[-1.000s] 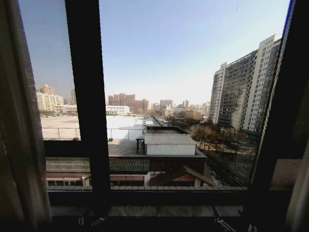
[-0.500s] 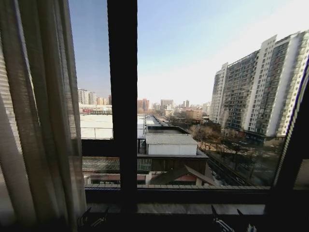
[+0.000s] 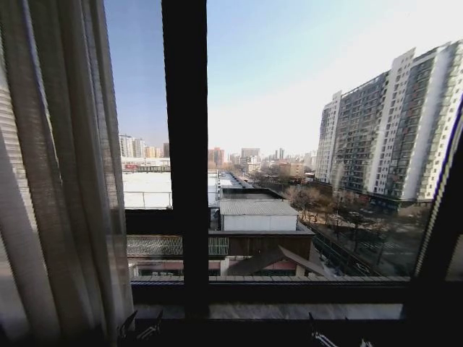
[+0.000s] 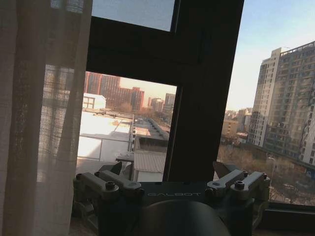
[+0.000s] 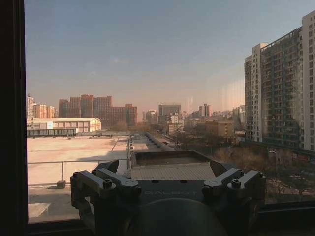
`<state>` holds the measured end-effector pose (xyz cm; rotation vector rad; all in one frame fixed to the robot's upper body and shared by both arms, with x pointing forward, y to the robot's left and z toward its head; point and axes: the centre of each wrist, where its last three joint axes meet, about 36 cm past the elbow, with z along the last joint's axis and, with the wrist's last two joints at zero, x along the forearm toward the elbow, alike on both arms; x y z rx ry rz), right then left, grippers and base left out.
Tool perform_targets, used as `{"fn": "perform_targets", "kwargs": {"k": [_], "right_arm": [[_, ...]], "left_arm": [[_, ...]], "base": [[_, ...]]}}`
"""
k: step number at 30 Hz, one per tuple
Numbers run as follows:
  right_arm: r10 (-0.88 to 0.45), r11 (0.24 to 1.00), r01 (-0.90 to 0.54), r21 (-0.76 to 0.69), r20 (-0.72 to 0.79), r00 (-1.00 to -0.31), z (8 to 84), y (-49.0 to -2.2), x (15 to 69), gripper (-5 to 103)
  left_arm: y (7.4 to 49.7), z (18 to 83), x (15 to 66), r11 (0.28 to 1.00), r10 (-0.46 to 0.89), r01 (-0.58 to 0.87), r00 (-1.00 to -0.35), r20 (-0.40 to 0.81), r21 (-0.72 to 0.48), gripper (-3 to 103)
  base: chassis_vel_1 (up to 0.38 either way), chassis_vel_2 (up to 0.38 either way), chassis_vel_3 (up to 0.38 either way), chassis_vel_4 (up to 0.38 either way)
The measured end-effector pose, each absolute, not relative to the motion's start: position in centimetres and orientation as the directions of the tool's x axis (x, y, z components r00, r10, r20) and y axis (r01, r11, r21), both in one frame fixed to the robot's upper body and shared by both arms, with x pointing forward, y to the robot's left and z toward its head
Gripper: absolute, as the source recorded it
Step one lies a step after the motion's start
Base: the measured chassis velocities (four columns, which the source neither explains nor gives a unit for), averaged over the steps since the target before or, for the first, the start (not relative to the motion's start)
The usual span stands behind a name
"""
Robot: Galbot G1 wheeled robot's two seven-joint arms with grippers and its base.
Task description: Open the curtains by pulling them apart, changing their state from closed to fully open.
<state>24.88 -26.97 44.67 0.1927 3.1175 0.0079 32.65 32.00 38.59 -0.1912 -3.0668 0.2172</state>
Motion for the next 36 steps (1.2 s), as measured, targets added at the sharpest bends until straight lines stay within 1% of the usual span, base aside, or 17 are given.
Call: {"fn": "perform_targets", "kwargs": {"k": [11,20,24,29,32,36], "right_arm": [[0.131,0.991,0.131,-0.002,-0.033,-0.991,45.1,-27.4,25.0,100],[0.121,0.992,0.119,0.029,-0.055,-0.991,44.8,-27.4,25.2,100],[0.119,0.992,0.117,0.037,-0.063,-0.991,44.8,-27.6,25.4,100],[0.119,0.993,0.117,0.034,-0.065,-0.991,44.8,-27.8,25.5,100],[0.119,0.992,0.117,0.035,-0.066,-0.991,44.8,-27.8,25.5,100],[0.12,0.992,0.118,0.034,-0.068,-0.99,44.8,-27.8,25.4,100]], "left_arm": [[31.8,38.4,32.6,0.981,0.131,0.122,-0.99,0.055,-0.149,100],[31.9,38.5,32.8,0.982,0.131,0.122,-0.99,0.052,-0.146,100],[31.7,38.7,33.4,0.981,0.139,0.132,-0.989,0.041,-0.146,100],[30.7,39.8,36.3,0.971,0.199,0.196,-0.98,0.014,-0.133,100],[29.0,40.2,38.7,0.959,0.256,0.252,-0.966,0.015,-0.132,100],[27.8,40.3,40.6,0.961,0.247,0.243,-0.969,0.018,-0.131,100]], "base": [[0.24,0.239,-0.247,-0.236],[0.282,0.281,-0.272,-0.274],[0.102,0.14,-0.125,-0.144],[0.009,0.004,-0.015,0.002],[-0.048,-0.059,0.053,0.033],[-0.009,-0.011,0.017,0.006]]}}
